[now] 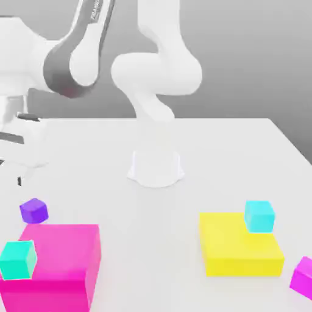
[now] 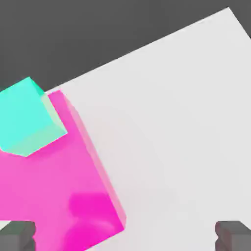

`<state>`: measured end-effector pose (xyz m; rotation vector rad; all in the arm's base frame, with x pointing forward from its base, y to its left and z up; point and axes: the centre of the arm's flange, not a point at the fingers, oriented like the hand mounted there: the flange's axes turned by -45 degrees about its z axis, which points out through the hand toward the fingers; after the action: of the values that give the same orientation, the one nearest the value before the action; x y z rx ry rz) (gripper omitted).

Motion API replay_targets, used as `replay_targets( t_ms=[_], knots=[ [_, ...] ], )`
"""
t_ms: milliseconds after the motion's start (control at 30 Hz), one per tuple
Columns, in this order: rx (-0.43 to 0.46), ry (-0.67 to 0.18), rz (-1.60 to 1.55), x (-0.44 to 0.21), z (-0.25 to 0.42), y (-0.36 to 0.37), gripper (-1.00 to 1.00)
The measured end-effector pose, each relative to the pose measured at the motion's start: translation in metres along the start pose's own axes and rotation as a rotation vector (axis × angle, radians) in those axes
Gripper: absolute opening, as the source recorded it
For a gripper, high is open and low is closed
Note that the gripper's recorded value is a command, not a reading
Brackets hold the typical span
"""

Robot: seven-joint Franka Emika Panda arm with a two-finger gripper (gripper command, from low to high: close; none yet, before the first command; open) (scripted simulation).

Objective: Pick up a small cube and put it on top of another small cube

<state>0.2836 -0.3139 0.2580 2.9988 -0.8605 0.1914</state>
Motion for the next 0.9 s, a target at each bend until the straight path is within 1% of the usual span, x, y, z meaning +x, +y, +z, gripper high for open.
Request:
replay_targets(
  t_ms=[100, 133, 333, 367, 600, 833, 900],
  knots=[
    [-0.019, -0.093, 0.066, -0.046, 0.046, 0.037, 0.00],
    [-0.023, -0.106, 0.071, -0.052, 0.057, 0.042, 0.00],
    [-0.027, -0.120, 0.075, -0.065, 0.114, 0.047, 0.00],
    [-0.026, -0.121, 0.076, -0.067, 0.120, 0.046, -1.00],
    [-0.024, -0.122, 0.076, -0.067, 0.120, 0.046, -1.00],
    [-0.023, -0.121, 0.077, -0.057, 0.063, 0.043, -1.00],
    [-0.019, -0.120, 0.082, -0.031, 0.051, 0.029, -1.00]
  ],
)
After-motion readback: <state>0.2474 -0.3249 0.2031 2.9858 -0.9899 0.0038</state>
